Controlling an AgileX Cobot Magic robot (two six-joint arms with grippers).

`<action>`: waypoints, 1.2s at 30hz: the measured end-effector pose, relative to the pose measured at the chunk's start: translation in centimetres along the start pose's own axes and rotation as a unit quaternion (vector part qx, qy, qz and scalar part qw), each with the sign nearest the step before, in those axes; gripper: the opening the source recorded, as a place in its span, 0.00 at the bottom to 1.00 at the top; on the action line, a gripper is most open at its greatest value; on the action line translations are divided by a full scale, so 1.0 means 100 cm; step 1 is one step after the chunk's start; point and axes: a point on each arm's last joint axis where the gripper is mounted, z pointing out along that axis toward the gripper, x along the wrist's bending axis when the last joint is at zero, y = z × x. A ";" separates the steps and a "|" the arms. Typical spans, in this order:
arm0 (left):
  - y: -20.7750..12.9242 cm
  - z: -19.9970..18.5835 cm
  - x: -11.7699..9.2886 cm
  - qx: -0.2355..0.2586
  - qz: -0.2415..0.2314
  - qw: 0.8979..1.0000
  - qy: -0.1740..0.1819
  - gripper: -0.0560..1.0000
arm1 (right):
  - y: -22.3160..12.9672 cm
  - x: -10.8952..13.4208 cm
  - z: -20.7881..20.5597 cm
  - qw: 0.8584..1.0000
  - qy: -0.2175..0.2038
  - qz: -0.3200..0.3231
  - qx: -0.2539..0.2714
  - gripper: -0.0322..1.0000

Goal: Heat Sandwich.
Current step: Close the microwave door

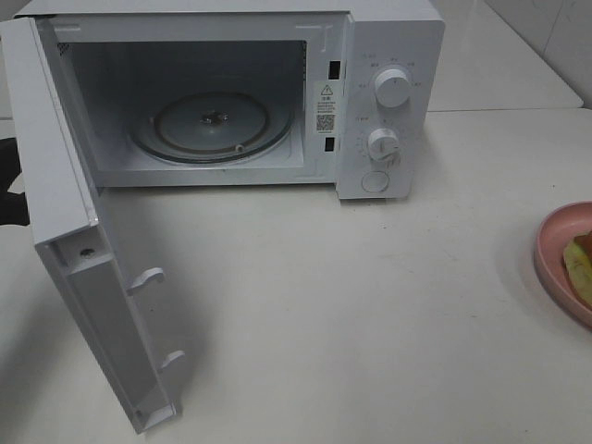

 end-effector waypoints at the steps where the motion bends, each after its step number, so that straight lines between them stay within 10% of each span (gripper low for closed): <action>1: 0.000 0.001 -0.002 0.000 0.002 1.000 0.000 0.05 | 0.000 0.000 0.000 1.000 0.000 0.000 0.000 0.77; 36: 0.005 0.085 -0.112 -0.009 0.027 0.999 -0.045 0.05 | 0.000 0.000 0.000 1.000 0.000 0.000 0.000 0.77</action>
